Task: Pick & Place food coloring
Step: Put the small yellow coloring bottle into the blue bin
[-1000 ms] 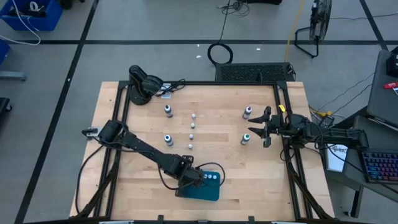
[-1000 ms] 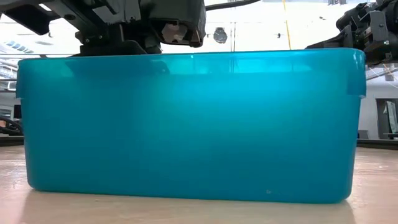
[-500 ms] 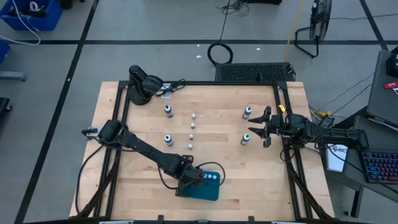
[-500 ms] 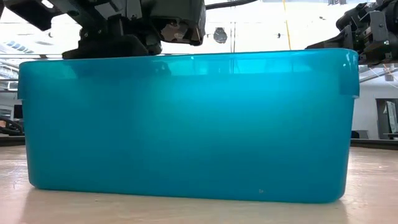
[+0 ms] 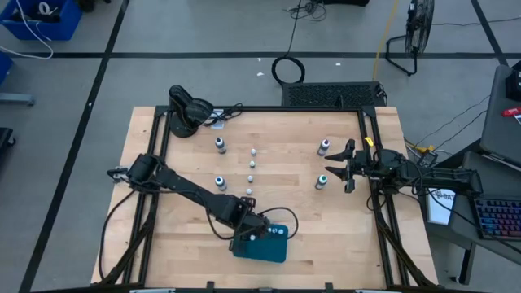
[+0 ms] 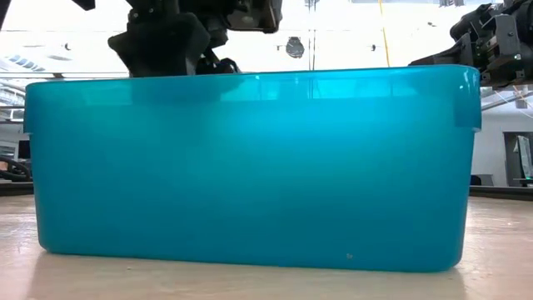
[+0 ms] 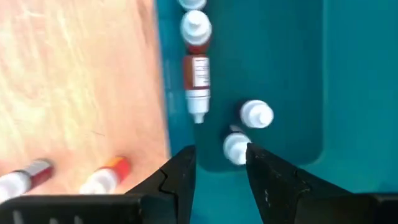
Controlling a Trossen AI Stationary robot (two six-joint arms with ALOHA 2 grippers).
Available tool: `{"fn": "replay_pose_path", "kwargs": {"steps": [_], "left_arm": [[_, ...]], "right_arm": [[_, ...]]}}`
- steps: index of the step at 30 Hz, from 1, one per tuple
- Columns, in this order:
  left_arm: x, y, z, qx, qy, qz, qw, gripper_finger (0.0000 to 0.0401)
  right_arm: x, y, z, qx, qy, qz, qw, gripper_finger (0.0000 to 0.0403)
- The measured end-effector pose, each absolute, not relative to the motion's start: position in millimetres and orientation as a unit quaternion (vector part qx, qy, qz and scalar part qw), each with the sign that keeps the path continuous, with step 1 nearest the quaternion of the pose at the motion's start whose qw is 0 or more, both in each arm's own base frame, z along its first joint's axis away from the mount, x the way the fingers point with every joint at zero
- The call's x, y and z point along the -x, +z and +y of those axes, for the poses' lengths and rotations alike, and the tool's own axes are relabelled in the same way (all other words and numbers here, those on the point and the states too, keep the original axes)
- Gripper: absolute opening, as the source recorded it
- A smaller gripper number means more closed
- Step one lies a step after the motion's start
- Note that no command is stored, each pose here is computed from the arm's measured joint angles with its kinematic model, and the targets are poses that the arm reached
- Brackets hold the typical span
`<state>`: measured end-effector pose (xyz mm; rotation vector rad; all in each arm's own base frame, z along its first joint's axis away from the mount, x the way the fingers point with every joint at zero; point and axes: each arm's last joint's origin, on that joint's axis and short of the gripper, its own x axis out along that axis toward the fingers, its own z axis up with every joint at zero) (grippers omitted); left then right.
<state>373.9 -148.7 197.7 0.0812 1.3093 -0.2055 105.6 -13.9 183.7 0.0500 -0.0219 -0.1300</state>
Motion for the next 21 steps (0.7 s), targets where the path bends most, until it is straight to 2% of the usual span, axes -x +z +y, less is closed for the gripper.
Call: {"fn": "replay_pose_path", "kwargs": {"steps": [5,9,15,21], "left_arm": [[-375.1,215.7,-130.7,-0.068,-0.08,0.614,0.782,0.0145],[-378.2,223.2,-104.4,-0.104,-0.028,0.611,0.784,0.0145],[-382.6,226.1,-50.8,-0.085,0.046,0.63,0.771,0.0145],[-379.9,219.9,-22.8,-0.06,0.024,0.658,0.75,0.0145]], "right_arm": [[-105.7,183.7,-13.9,-0.025,-0.065,-0.011,0.998,0.016],[-105.7,183.6,-14.0,-0.025,-0.065,-0.011,0.998,0.016],[-105.6,184.2,-13.9,-0.025,-0.065,-0.013,0.998,0.016],[-105.6,184.2,-13.9,-0.025,-0.065,-0.013,0.997,0.016]]}}
